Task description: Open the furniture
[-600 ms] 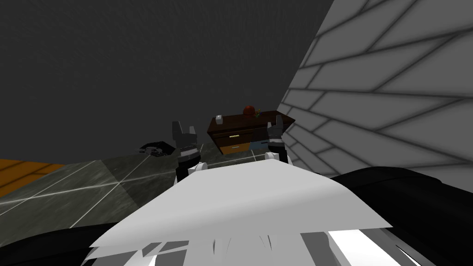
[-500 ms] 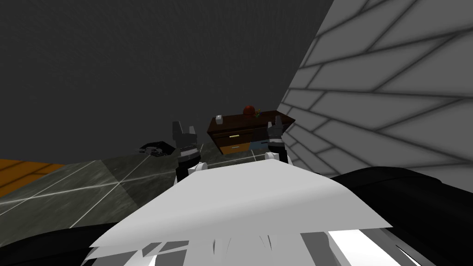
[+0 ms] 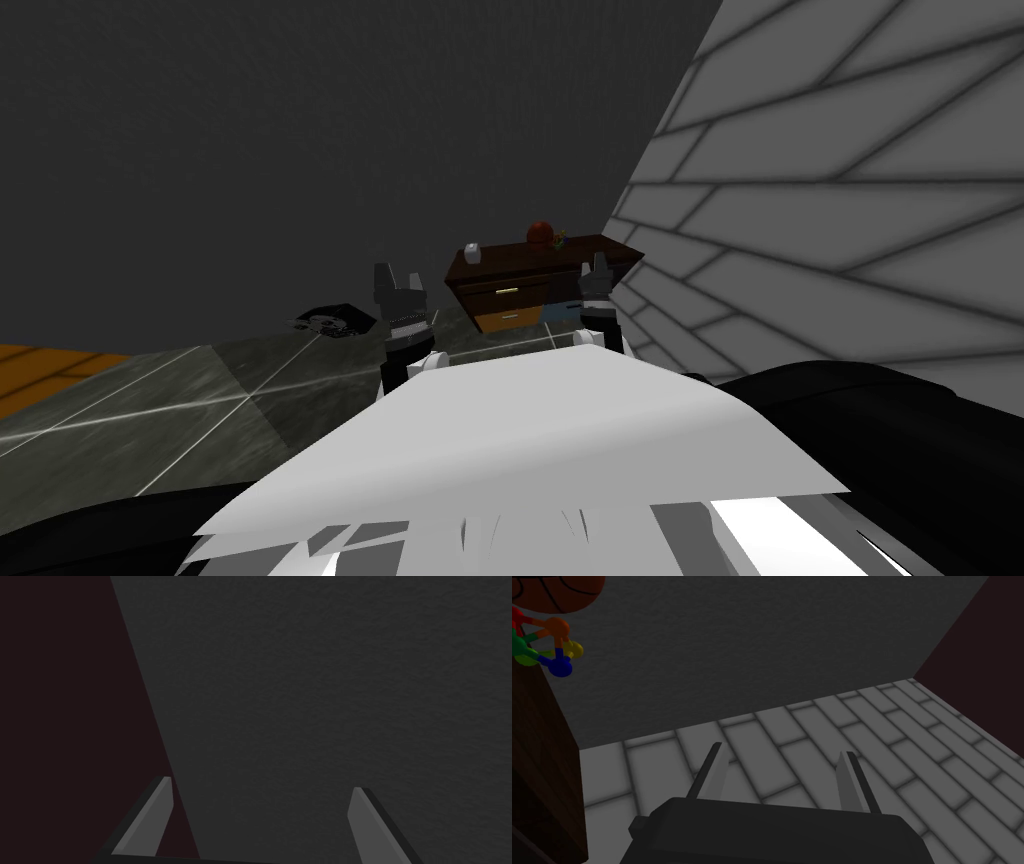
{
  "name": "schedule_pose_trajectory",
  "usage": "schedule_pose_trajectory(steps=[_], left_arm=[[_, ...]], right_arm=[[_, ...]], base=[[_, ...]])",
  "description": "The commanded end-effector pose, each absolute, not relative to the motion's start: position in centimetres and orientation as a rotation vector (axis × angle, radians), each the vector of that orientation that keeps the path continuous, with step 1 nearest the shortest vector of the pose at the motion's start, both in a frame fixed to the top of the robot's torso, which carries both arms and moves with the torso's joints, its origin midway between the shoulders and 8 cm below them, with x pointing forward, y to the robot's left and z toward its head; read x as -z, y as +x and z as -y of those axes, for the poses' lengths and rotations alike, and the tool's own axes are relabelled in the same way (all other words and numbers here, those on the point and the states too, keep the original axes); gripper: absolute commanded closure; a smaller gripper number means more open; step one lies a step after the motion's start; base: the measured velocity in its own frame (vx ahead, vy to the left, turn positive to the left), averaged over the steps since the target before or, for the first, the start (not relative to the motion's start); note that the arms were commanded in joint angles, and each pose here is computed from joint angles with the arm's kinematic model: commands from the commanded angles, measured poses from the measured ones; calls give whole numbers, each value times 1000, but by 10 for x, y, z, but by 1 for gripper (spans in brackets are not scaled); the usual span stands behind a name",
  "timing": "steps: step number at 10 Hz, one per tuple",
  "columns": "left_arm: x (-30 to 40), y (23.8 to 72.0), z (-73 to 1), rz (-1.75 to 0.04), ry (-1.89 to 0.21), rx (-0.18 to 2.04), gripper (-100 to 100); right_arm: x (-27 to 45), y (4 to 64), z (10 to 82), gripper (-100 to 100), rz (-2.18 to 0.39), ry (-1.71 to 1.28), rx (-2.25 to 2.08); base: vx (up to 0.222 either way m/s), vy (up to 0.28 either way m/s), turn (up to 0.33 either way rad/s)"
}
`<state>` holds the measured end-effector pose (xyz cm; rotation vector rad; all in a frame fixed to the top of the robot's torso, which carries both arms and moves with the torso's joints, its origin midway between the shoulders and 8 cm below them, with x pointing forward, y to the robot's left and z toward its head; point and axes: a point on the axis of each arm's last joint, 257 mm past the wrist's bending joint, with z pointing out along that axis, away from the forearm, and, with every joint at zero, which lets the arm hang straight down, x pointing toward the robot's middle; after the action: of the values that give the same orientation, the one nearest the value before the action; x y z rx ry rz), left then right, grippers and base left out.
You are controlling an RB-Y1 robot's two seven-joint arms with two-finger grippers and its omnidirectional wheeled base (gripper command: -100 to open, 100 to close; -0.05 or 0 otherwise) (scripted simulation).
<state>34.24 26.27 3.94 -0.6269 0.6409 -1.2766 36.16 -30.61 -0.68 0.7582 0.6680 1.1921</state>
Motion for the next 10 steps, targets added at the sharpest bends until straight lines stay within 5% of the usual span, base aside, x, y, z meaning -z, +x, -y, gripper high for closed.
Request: schedule_pose_trajectory(steps=[1, 3, 4, 10], left_arm=[[-39, 342, -263, -641, -627, 1277, 0], [-39, 342, -263, -641, -627, 1277, 0], [-39, 342, -263, -641, -627, 1277, 0], [-39, 342, -263, -641, -627, 1276, 0]], right_arm=[[7, 362, 306, 0, -668, 758, -1192], [7, 362, 306, 0, -668, 758, -1192], [14, 367, 300, -100, -731, 731, -1169], [62, 392, 277, -100, -991, 643, -1019]], base=[[0, 0, 0], [0, 0, 0], [16, 3, 8], [34, 6, 13]])
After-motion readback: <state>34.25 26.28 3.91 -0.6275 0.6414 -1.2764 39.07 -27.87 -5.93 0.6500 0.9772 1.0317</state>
